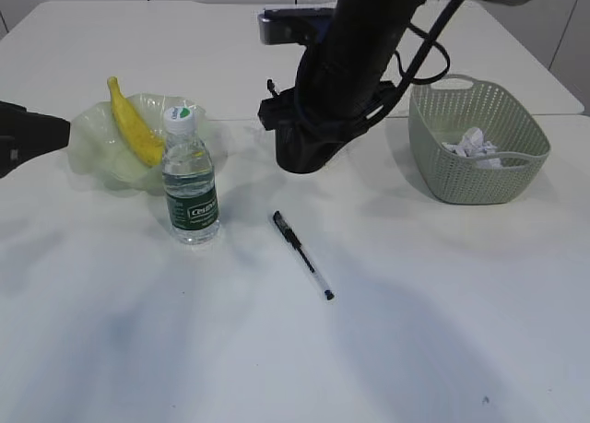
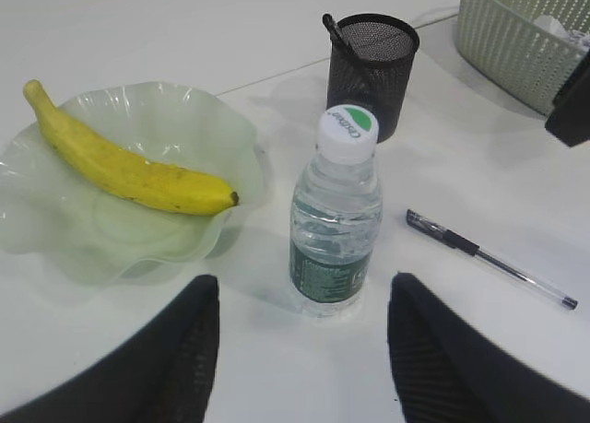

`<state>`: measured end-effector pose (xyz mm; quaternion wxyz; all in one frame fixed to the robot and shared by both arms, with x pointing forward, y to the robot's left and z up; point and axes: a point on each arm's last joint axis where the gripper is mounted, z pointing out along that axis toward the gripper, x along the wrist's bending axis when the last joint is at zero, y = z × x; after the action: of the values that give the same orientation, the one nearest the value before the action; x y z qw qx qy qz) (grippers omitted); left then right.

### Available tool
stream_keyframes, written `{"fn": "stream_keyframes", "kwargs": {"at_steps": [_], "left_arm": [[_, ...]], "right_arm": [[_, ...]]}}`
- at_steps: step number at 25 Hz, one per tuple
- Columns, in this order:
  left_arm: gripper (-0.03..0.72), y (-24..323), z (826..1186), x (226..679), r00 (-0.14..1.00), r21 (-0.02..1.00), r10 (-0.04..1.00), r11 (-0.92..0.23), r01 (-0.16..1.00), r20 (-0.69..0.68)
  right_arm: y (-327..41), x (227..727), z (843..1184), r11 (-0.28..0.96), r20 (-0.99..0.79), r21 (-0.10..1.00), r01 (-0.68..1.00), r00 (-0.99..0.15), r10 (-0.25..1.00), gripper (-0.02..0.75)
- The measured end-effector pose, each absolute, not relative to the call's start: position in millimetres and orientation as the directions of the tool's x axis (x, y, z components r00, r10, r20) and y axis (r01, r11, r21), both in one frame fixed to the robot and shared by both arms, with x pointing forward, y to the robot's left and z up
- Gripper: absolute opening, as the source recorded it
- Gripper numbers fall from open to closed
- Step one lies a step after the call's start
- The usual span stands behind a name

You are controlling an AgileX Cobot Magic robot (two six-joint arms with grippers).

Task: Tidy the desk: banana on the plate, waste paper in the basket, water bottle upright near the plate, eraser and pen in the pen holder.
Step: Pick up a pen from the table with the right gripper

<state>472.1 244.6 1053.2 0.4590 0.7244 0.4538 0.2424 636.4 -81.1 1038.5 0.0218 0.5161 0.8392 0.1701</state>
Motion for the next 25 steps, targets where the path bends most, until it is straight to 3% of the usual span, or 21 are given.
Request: {"fn": "stream_keyframes", "kwargs": {"at_steps": [13,25], "left_arm": [[0.406,245,1053,472,0.471,0.885,0.880,-0.167,0.435,-0.065],[0.406,245,1053,472,0.471,0.885,0.880,-0.167,0.435,-0.065]], "right_arm": [[-71,649,975,0.371,0.139,0.179,0.911,-0.397,0.907,0.223],[-64,654,943,0.370,0.150,0.143,0.918,-0.389,0.909,0.222]]}}
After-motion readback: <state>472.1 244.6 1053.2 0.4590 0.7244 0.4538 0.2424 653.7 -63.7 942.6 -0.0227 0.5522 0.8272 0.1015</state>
